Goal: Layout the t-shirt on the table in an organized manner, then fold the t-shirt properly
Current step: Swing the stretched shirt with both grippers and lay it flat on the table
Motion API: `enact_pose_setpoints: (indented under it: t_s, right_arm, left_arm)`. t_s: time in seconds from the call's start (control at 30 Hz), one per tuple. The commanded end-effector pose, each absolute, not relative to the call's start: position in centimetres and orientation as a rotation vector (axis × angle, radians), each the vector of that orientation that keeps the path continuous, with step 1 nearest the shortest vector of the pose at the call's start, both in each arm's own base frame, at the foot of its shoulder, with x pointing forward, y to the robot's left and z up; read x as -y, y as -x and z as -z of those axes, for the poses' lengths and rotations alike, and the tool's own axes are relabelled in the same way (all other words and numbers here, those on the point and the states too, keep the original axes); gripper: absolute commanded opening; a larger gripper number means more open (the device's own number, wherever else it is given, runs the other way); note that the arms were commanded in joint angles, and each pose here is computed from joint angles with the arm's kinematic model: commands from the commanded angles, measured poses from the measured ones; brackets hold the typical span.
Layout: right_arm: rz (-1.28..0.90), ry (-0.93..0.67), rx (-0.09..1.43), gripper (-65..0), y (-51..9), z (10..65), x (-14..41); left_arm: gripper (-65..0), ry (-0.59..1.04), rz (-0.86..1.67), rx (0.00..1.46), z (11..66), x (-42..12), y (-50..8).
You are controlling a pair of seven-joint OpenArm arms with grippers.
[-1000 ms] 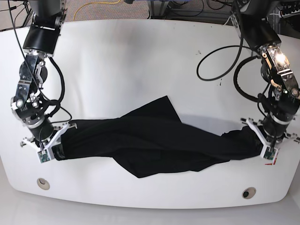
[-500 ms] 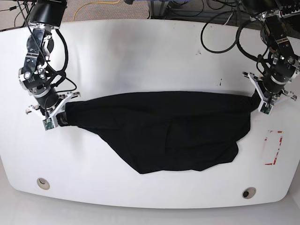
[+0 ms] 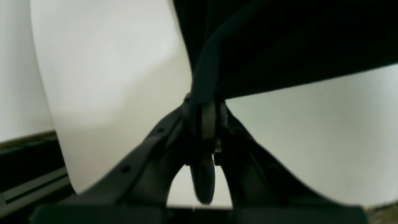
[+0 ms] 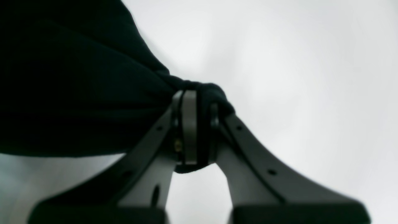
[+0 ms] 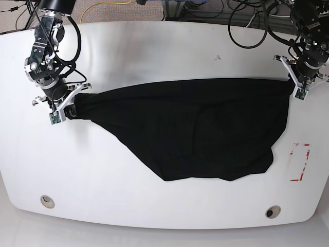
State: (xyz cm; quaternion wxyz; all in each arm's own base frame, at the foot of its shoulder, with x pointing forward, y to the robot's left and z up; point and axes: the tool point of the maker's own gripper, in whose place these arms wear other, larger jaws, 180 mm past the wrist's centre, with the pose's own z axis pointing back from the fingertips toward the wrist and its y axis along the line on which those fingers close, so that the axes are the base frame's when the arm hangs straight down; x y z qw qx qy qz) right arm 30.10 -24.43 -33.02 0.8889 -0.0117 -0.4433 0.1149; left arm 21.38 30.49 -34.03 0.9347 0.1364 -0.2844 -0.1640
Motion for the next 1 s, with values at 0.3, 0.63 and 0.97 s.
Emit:
enact_pose_setpoints:
  t_s: [0.3, 0.63, 0.97]
  right_arm:
    - [-0.245, 0.033, 0.990, -65.0, -29.9, 31.1, 23.6]
    - [-0.233, 0.020, 0.953, -65.0, -28.7, 32.3, 23.3]
    - [-0.208, 0.031, 0.956, -65.0, -28.5, 32.2, 24.0]
  left_arm:
    - [-65.0, -0.315, 0.343, 0.563, 33.7, -31.4, -20.5]
    - [-65.0, -0.329, 0.364, 0.519, 34.1, -32.1, -19.3]
    - [-50.0, -0.332, 0.364, 0.509, 34.1, -32.3, -19.2]
